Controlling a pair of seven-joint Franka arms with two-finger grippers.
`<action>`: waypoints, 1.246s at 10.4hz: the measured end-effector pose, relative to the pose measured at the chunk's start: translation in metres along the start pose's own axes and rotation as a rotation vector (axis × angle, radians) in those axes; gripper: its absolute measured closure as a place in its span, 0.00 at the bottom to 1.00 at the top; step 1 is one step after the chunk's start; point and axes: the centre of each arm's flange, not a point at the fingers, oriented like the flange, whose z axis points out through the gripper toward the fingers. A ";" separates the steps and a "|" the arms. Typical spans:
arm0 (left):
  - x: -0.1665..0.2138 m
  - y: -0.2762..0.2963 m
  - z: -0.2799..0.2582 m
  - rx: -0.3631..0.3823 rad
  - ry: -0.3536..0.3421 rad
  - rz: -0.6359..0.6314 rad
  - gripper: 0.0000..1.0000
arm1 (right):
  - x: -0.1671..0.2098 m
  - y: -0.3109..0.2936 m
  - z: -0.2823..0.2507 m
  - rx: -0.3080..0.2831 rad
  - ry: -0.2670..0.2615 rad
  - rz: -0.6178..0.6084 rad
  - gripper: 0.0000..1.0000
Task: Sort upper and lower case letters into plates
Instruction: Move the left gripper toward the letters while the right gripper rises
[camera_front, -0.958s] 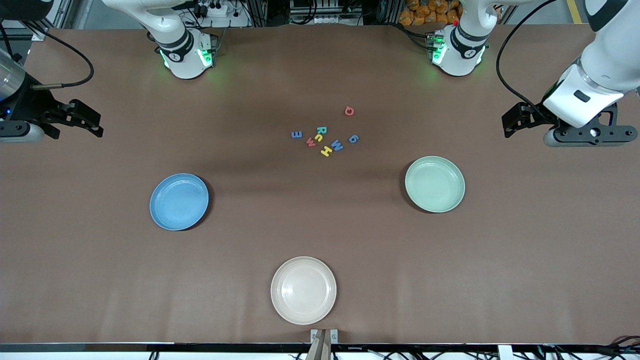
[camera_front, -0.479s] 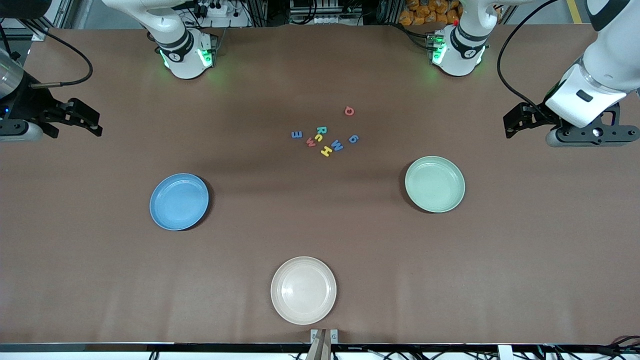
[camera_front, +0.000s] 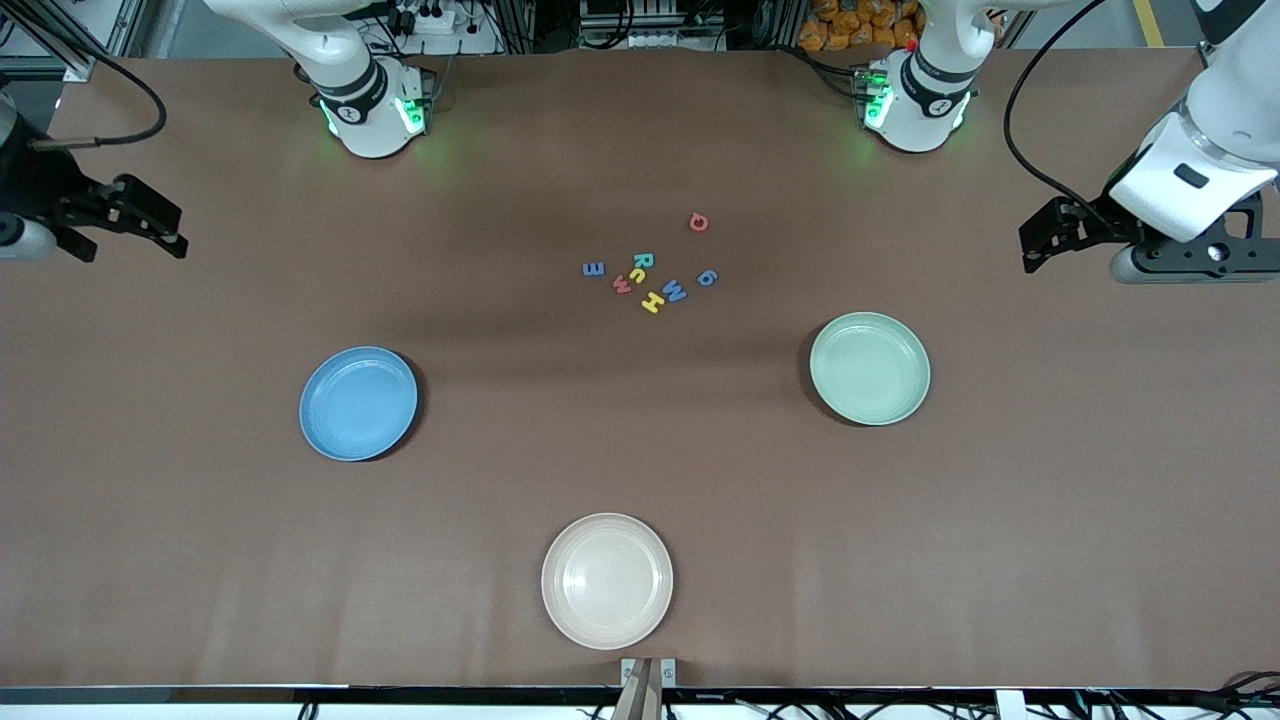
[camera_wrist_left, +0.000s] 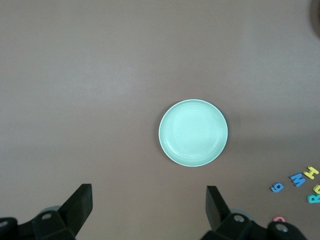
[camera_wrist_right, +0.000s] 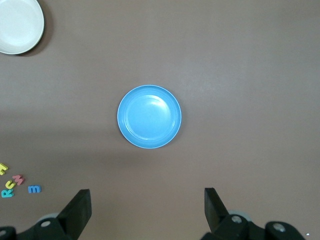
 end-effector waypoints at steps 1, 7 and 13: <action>0.000 -0.002 0.001 0.000 -0.001 -0.003 0.00 | 0.000 0.000 -0.001 0.000 -0.003 0.000 0.00; 0.004 -0.011 0.021 0.004 -0.048 -0.013 0.00 | -0.001 -0.001 0.001 0.000 -0.010 -0.002 0.00; -0.004 0.046 0.056 -0.083 -0.180 0.033 0.00 | 0.010 -0.009 0.061 -0.005 -0.130 -0.016 0.00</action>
